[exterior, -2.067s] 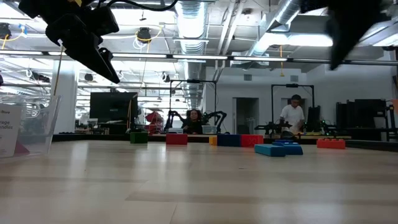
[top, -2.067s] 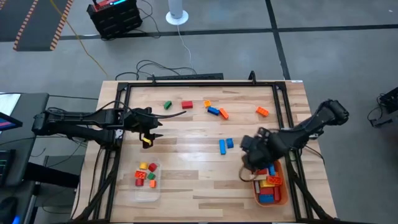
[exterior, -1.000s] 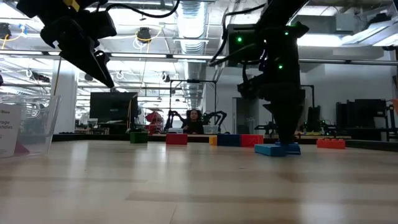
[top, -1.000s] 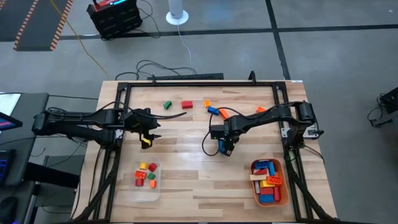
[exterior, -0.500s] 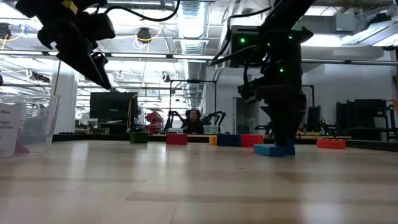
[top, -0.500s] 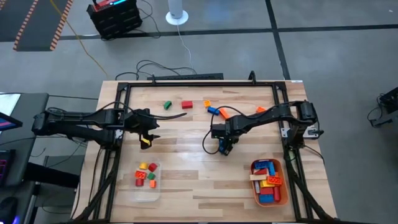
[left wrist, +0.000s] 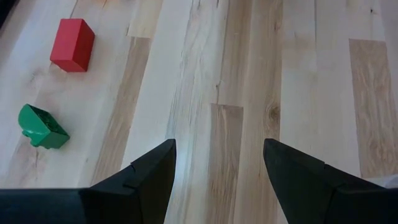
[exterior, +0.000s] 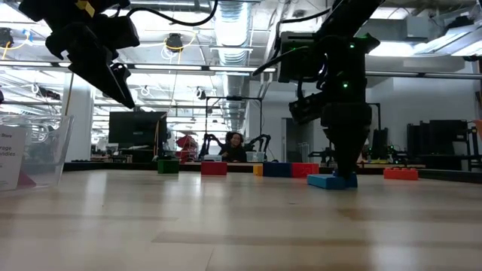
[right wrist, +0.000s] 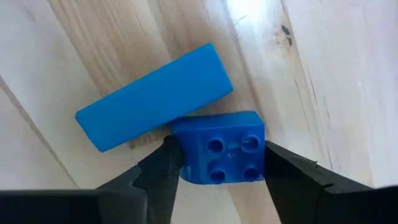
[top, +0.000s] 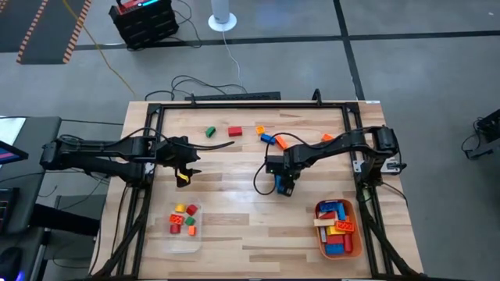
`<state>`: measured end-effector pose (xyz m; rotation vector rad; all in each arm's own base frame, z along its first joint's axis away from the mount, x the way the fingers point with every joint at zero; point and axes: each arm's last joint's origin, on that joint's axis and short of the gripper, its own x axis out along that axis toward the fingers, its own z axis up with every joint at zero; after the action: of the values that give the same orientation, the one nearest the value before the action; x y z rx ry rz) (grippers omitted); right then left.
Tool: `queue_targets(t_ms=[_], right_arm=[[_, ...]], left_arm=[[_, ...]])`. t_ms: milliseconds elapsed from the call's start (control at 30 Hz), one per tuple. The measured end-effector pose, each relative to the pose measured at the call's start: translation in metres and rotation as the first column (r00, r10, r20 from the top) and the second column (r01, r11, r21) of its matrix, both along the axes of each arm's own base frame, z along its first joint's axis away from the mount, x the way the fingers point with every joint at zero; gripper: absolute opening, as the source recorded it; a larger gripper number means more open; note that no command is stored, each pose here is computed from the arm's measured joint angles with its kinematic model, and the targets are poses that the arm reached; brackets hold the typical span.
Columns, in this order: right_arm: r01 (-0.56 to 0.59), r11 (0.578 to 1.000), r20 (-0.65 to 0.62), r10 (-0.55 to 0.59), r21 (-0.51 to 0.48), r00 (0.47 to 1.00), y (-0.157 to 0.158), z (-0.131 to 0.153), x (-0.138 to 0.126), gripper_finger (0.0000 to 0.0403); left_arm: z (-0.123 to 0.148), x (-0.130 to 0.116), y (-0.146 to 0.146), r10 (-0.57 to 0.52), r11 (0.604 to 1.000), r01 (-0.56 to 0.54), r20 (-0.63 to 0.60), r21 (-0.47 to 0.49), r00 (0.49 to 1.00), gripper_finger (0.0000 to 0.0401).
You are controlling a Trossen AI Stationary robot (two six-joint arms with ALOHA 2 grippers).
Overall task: Sort blocks by size
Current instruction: Put the small blue game piece into the transparent bin
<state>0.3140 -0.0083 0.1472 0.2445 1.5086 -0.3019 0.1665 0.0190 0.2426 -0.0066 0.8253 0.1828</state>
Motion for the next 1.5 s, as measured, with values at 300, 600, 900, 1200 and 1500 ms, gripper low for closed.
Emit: queue_targets(t_ms=[300,600,900,1200,1500], right_arm=[[0.016,1.000,0.062,-0.014,-0.027,0.998,-0.005,0.033,-0.014,0.0199],[0.090,0.994,0.116,-0.083,-0.057,0.990,-0.004,0.072,-0.037,0.0147],[-0.397,0.911,0.073,0.406,-0.108,0.911,0.031,0.054,-0.023,0.0169],[-0.846,0.503,-0.320,0.783,-0.176,0.533,0.049,0.022,-0.009,0.0260],[-0.951,0.295,-0.455,0.838,-0.089,0.302,0.035,0.008,0.001,0.0281]], left_arm=[[0.000,0.000,0.000,0.000,1.000,0.000,0.000,0.000,1.000,0.0235],[0.000,0.000,0.000,0.000,1.000,0.000,0.001,0.000,1.000,0.0235],[0.001,0.001,0.000,0.005,1.000,-0.005,0.009,-0.004,1.000,0.0235],[0.002,0.002,0.000,0.005,1.000,-0.005,0.034,-0.002,0.999,0.0235],[0.002,0.002,0.000,0.023,1.000,-0.022,0.040,-0.018,0.999,0.0235]])
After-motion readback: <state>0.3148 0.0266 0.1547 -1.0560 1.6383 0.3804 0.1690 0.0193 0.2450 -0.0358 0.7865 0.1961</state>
